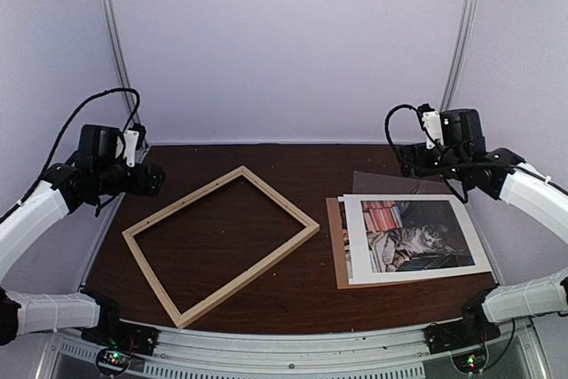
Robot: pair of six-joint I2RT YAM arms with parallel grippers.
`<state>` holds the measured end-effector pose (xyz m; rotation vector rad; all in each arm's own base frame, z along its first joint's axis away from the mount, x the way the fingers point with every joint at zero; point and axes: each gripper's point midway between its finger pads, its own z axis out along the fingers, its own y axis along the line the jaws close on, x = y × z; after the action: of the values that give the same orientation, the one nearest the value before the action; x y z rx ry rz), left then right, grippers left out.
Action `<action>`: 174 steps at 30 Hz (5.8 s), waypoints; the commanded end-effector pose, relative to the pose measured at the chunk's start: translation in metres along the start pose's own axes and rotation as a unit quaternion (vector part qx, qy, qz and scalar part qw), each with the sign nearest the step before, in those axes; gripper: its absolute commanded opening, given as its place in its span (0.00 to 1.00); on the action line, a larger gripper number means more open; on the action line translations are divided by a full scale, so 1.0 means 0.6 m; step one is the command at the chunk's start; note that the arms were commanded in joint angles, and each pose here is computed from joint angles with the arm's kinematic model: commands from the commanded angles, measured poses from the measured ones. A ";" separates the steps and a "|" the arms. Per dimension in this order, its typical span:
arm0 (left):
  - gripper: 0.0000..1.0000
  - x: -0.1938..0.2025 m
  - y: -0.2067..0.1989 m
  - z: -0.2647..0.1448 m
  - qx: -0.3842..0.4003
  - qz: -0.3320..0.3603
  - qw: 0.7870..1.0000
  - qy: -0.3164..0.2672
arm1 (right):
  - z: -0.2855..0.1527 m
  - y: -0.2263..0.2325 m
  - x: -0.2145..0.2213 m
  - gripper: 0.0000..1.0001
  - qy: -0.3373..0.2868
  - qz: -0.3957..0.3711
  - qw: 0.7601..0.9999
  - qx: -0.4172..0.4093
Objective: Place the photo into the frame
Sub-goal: Adjust the frame body at the center of the board, then pick up the glass panel from the mat board.
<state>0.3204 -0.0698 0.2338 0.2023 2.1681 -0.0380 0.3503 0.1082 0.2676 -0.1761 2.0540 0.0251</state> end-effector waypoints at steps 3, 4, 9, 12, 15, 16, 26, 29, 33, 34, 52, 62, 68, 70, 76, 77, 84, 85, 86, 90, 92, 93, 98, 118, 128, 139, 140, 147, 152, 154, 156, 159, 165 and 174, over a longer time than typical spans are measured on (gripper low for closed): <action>0.98 -0.012 -0.008 0.002 0.020 0.016 0.999 -0.023 | 0.011 0.000 0.001 1.00 -0.002 -0.011 1.000 0.011; 0.98 -0.009 -0.011 0.005 0.024 0.017 0.999 -0.021 | 0.011 -0.001 0.003 1.00 0.000 -0.012 1.000 0.013; 0.98 -0.001 -0.022 0.015 0.042 0.027 0.999 -0.010 | 0.008 -0.001 0.004 1.00 -0.006 -0.011 1.000 0.011; 0.98 0.005 -0.024 0.018 0.043 0.031 0.999 -0.002 | 0.011 0.002 0.002 1.00 -0.006 -0.011 1.000 0.008; 0.97 0.011 -0.023 0.022 0.042 0.034 0.998 0.011 | 0.018 0.005 0.000 1.00 0.000 -0.013 1.000 0.007; 0.97 0.014 -0.023 0.024 0.043 0.035 0.998 0.018 | 0.020 0.007 -0.001 1.00 0.002 -0.014 1.000 0.005; 0.98 0.097 -0.055 0.110 0.090 0.067 0.965 0.238 | 0.047 0.024 0.019 1.00 0.025 0.001 1.000 -0.007; 0.98 0.100 -0.066 0.136 0.106 0.070 0.956 0.265 | 0.055 0.033 0.021 1.00 0.028 0.009 0.999 -0.018; 0.98 0.103 -0.054 0.178 0.084 0.094 0.949 0.288 | 0.064 0.050 0.027 1.00 0.033 0.020 0.998 -0.041; 0.98 0.105 -0.049 0.190 0.076 0.105 0.947 0.294 | 0.067 0.055 0.029 1.00 0.035 0.023 0.998 -0.047; 0.88 0.144 -0.029 0.348 0.083 0.158 0.914 0.364 | 0.086 0.068 0.072 1.00 0.071 0.015 0.996 -0.061; 0.66 0.175 -0.032 0.367 0.082 0.134 0.910 0.384 | 0.095 0.074 0.084 1.00 0.081 0.020 0.994 -0.067; 0.54 0.180 -0.035 0.369 0.080 0.116 0.911 0.388 | 0.093 0.071 0.090 1.00 0.084 0.023 0.994 -0.063; 0.48 0.178 -0.035 0.367 0.076 0.104 0.913 0.387 | 0.092 0.071 0.091 1.00 0.085 0.025 0.994 -0.064; 0.34 0.188 -0.020 0.354 0.032 0.057 0.917 0.394 | 0.091 0.073 0.092 1.00 0.089 0.028 0.993 -0.067; 0.33 0.189 -0.020 0.350 0.026 0.046 0.919 0.392 | 0.091 0.073 0.093 1.00 0.091 0.028 0.993 -0.067; 0.25 0.196 -0.019 0.315 -0.006 -0.042 0.922 0.385 | 0.102 0.063 0.111 1.00 0.121 0.034 0.991 -0.040; 0.24 0.198 -0.018 0.313 -0.013 -0.055 0.922 0.383 | 0.104 0.063 0.115 1.00 0.127 0.036 0.990 -0.039; 0.23 0.202 -0.019 0.310 -0.015 -0.067 0.922 0.381 | 0.107 0.064 0.122 1.00 0.136 0.037 0.989 -0.038; 0.23 0.208 -0.021 0.312 -0.023 -0.108 0.923 0.369 | 0.117 0.066 0.136 1.00 0.159 0.043 0.986 -0.032; 0.22 0.210 -0.025 0.315 -0.021 -0.128 0.923 0.363 | 0.124 0.062 0.147 1.00 0.176 0.042 0.983 -0.021; 0.22 0.209 -0.024 0.316 -0.022 -0.138 0.923 0.358 | 0.127 0.059 0.153 1.00 0.186 0.040 0.982 -0.011; 0.22 0.196 -0.032 0.318 -0.003 -0.183 0.924 0.335 | 0.145 0.031 0.174 1.00 0.223 0.031 0.974 0.038; 0.82 0.081 0.018 0.259 -0.037 -0.140 0.957 0.252 | 0.161 -0.294 0.267 1.00 0.282 0.200 0.901 0.261; 0.83 0.025 -0.017 0.223 -0.007 -0.100 0.974 0.201 | 0.188 -0.385 0.310 1.00 0.314 0.246 0.870 0.289; 0.84 0.031 -0.053 0.238 0.029 -0.094 0.974 0.203 | 0.241 -0.338 0.346 0.99 0.343 0.311 0.867 0.185; 0.84 0.033 -0.054 0.240 0.030 -0.094 0.974 0.204 | 0.242 -0.330 0.350 0.98 0.346 0.318 0.865 0.174; 0.84 0.033 -0.069 0.240 0.048 -0.095 0.972 0.208 | 0.234 -0.273 0.381 0.93 0.366 0.338 0.858 0.129; 0.84 0.021 -0.083 0.234 0.066 -0.095 0.973 0.202 | 0.225 -0.234 0.387 0.91 0.390 0.300 0.862 0.121; 0.84 0.012 -0.091 0.228 0.072 -0.089 0.974 0.198 | 0.221 -0.218 0.384 0.91 0.395 0.290 0.864 0.113; 0.84 0.004 -0.100 0.223 0.077 -0.079 0.975 0.195 | 0.217 -0.200 0.385 0.91 0.402 0.279 0.866 0.106; 0.84 -0.005 -0.112 0.219 0.084 -0.073 0.976 0.190 | 0.213 -0.169 0.389 0.91 0.416 0.260 0.867 0.094; 0.96 -0.017 -0.156 0.212 0.112 -0.056 0.975 0.184 | 0.202 -0.106 0.387 0.89 0.438 0.206 0.873 0.069; 0.98 -0.022 -0.234 0.192 0.155 -0.022 0.971 0.179 | 0.169 -0.245 0.296 1.00 0.358 0.232 0.889 0.165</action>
<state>0.3990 -0.2081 0.1653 0.3154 2.5477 -0.3662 0.3730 -0.0029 0.0383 0.5100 2.8426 0.0003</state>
